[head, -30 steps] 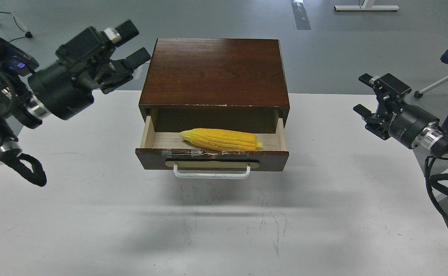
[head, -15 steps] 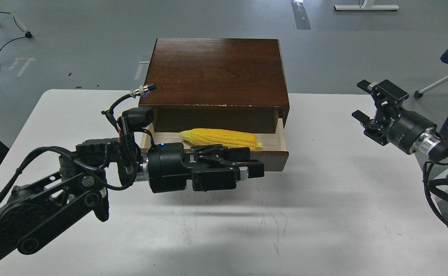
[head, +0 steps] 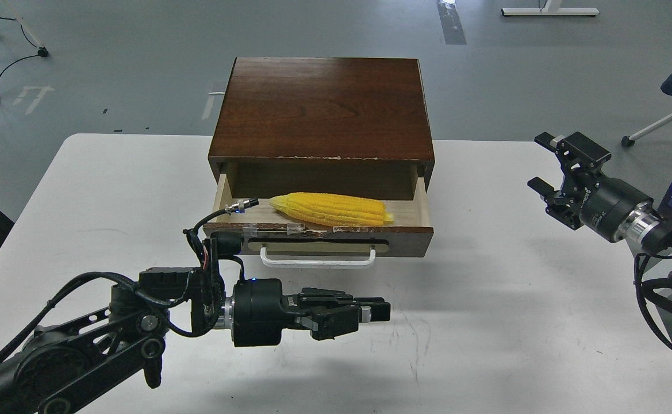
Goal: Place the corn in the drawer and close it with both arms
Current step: 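Swing the left gripper down in front of the drawer handle, then position the left gripper against the drawer front below the handle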
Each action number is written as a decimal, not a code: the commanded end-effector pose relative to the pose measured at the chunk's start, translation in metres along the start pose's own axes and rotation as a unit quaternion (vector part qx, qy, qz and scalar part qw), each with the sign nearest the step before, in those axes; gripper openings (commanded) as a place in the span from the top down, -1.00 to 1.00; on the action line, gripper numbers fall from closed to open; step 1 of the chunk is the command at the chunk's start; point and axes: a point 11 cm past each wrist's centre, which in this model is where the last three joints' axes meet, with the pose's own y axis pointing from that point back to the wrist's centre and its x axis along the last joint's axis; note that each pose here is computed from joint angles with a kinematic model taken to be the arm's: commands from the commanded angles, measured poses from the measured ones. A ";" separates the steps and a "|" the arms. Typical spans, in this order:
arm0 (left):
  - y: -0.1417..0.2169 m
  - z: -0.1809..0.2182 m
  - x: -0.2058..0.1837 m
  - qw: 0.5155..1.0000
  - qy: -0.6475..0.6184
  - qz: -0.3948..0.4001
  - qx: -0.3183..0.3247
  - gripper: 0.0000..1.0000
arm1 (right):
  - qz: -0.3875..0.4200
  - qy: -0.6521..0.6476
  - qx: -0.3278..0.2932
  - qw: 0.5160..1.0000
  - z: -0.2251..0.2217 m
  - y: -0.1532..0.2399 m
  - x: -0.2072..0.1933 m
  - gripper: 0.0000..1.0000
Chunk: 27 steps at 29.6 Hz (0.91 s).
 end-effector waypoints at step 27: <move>0.043 -0.040 0.015 0.994 0.075 0.062 0.056 1.00 | -0.005 -0.009 -0.012 1.000 0.013 0.003 -0.007 -0.98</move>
